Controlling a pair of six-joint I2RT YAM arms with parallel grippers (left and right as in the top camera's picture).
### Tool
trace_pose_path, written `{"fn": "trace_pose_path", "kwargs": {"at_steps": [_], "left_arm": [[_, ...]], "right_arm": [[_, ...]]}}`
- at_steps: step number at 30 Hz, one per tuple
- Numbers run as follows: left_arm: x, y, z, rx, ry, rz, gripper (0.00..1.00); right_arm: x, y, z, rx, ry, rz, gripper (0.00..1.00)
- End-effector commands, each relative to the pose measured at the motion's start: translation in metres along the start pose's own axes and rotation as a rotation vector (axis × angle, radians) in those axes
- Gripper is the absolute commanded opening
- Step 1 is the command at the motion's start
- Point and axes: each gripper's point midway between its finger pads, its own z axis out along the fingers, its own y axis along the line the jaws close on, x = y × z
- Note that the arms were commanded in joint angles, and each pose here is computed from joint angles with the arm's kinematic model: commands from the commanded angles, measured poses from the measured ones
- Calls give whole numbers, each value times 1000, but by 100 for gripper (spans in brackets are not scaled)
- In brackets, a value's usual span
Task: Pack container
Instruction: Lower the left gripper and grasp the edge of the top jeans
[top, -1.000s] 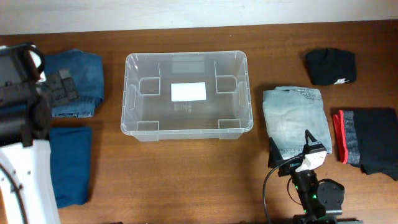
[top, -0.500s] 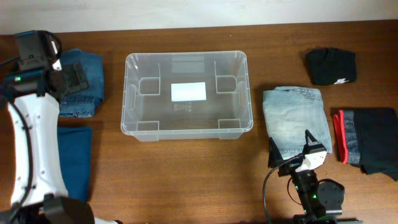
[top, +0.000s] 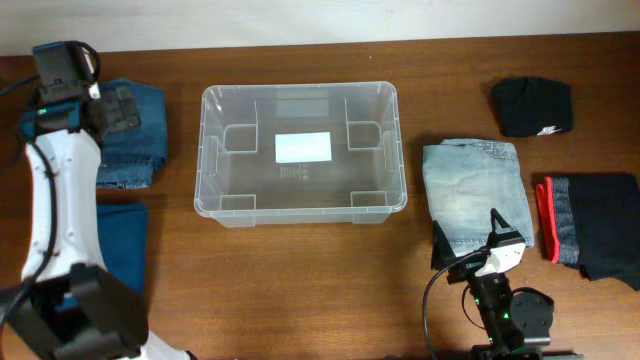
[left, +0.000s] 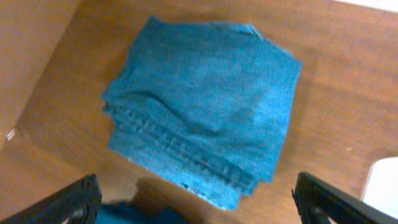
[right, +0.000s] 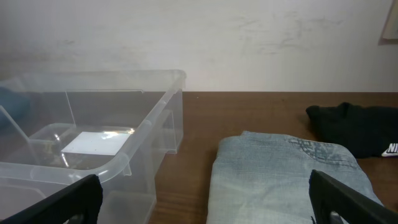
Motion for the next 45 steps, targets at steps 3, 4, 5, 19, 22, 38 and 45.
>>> {"fn": "trace_pose_path", "kwargs": {"at_steps": [3, 4, 5, 19, 22, 38, 45], "left_arm": [[11, -8, 43, -20, 63, 197, 99], [14, -9, 50, -19, 74, 216, 99], [17, -12, 59, -16, 83, 240, 99], [51, -41, 133, -150, 176, 462, 99], [54, -46, 137, -147, 178, 471, 99], [35, -59, 131, -202, 114, 508, 99], [13, -63, 119, -202, 75, 474, 99]], "right_arm": [[2, -4, 0, 17, 2, 2, 99], [2, -4, 0, 17, 2, 2, 99], [2, -4, 0, 17, 2, 2, 98], [2, -4, 0, 17, 2, 2, 99], [2, -4, 0, 17, 2, 2, 98], [2, -4, 0, 17, 2, 2, 99], [2, -4, 0, 17, 2, 2, 99]]}}
